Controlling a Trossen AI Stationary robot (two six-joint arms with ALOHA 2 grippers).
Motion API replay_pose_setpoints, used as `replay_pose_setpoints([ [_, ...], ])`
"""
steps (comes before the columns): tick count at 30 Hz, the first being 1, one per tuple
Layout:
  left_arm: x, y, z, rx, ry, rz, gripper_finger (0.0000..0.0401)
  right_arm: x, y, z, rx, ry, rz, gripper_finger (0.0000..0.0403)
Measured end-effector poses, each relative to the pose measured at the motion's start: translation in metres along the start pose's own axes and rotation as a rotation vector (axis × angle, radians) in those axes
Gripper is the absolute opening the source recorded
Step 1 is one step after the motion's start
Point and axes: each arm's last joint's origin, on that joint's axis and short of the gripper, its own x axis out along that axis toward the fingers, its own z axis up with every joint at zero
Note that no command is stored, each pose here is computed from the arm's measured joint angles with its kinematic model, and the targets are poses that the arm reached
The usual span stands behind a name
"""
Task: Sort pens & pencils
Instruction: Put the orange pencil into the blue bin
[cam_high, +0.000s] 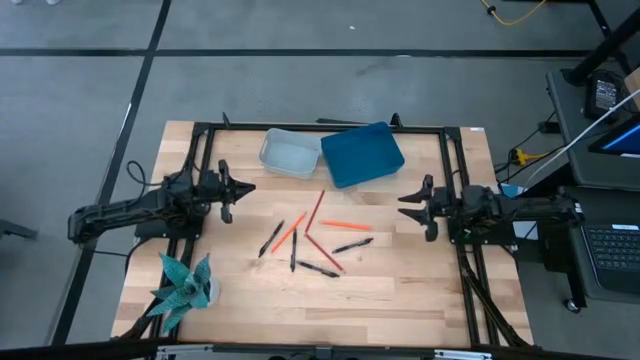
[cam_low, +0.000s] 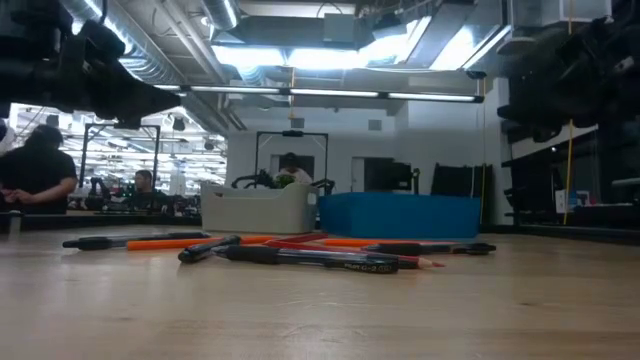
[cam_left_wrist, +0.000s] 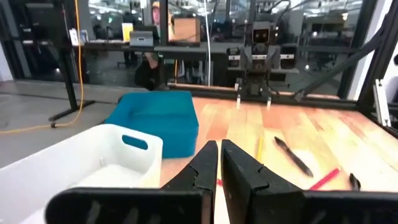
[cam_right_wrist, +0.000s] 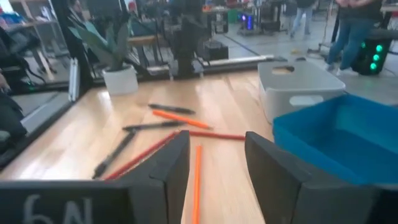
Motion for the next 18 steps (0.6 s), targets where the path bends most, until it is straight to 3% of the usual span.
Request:
replay_pose_setpoints([
  [6, 0.011, 0.0, 0.007, 0.026, -0.051, -0.028, 0.0014, 0.008, -0.002, 0.004, -0.041, -0.027, -0.023, 0.0155],
  [18, 0.048, 0.0, 0.041, 0.065, 0.048, -0.056, 0.0014, 0.019, -0.001, 0.02, -0.076, -0.087, 0.004, 0.0155],
])
